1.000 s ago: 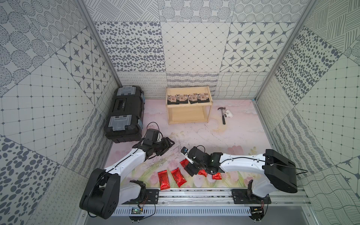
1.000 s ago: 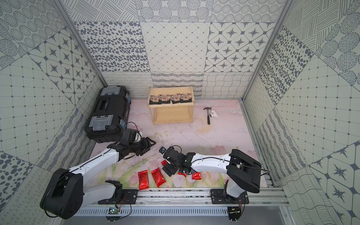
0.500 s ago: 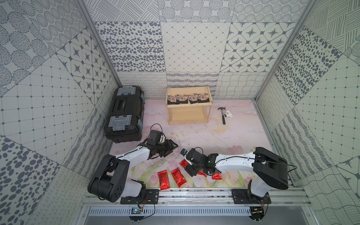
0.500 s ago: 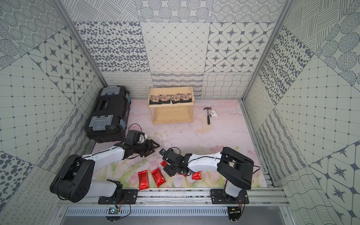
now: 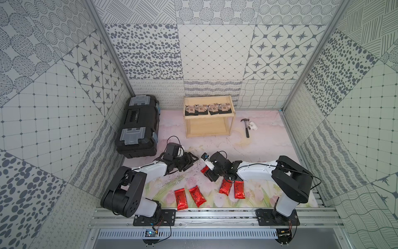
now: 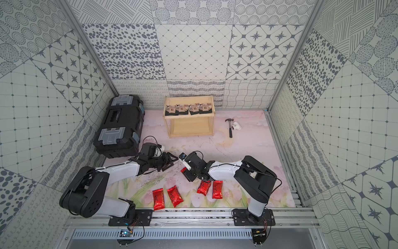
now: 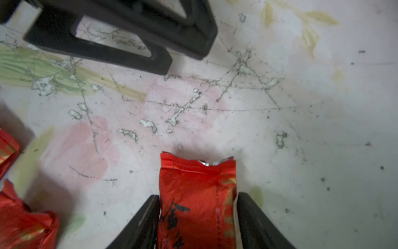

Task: Place the tea bags on the shelf by color
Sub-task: Move the tea bag to the center of the board, then pick up the tea bag from the center of the board.

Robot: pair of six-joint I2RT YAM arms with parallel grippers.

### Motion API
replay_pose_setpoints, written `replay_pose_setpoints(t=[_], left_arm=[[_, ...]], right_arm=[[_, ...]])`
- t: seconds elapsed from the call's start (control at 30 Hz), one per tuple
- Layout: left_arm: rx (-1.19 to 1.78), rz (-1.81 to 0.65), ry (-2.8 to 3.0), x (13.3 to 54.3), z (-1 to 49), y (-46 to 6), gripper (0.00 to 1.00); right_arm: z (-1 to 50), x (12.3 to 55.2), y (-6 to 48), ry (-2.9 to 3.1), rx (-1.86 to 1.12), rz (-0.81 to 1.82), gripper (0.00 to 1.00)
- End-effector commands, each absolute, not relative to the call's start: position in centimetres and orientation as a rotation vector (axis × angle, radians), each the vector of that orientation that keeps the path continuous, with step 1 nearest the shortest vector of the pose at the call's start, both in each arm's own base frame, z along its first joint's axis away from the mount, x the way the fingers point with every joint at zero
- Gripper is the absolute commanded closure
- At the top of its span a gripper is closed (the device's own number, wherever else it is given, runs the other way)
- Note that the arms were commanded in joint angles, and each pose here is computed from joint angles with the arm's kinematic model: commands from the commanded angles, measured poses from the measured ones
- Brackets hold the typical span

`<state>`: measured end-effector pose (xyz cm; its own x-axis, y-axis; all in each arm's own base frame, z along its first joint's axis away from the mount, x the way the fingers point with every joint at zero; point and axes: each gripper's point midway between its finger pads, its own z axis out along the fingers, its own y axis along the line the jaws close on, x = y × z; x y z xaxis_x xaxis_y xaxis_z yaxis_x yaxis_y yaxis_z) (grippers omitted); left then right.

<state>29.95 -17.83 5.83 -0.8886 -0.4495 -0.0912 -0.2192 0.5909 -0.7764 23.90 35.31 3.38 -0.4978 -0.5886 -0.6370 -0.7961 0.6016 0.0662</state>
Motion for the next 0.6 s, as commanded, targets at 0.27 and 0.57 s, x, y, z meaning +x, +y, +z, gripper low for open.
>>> replay_pose_setpoints(t=[0.27, 0.57], left_arm=[[-0.38, -1.316, 2.469, 31.6, 7.7, -20.6, 0.39], [-0.292, -1.328, 2.499, 30.3, 6.1, -22.1, 0.4]], right_arm=[[9.5, 27.4, 37.2, 2.059, -1.027, 0.628, 0.31], [10.0, 24.7, 33.3, 2.115, -0.86, 0.715, 0.44]])
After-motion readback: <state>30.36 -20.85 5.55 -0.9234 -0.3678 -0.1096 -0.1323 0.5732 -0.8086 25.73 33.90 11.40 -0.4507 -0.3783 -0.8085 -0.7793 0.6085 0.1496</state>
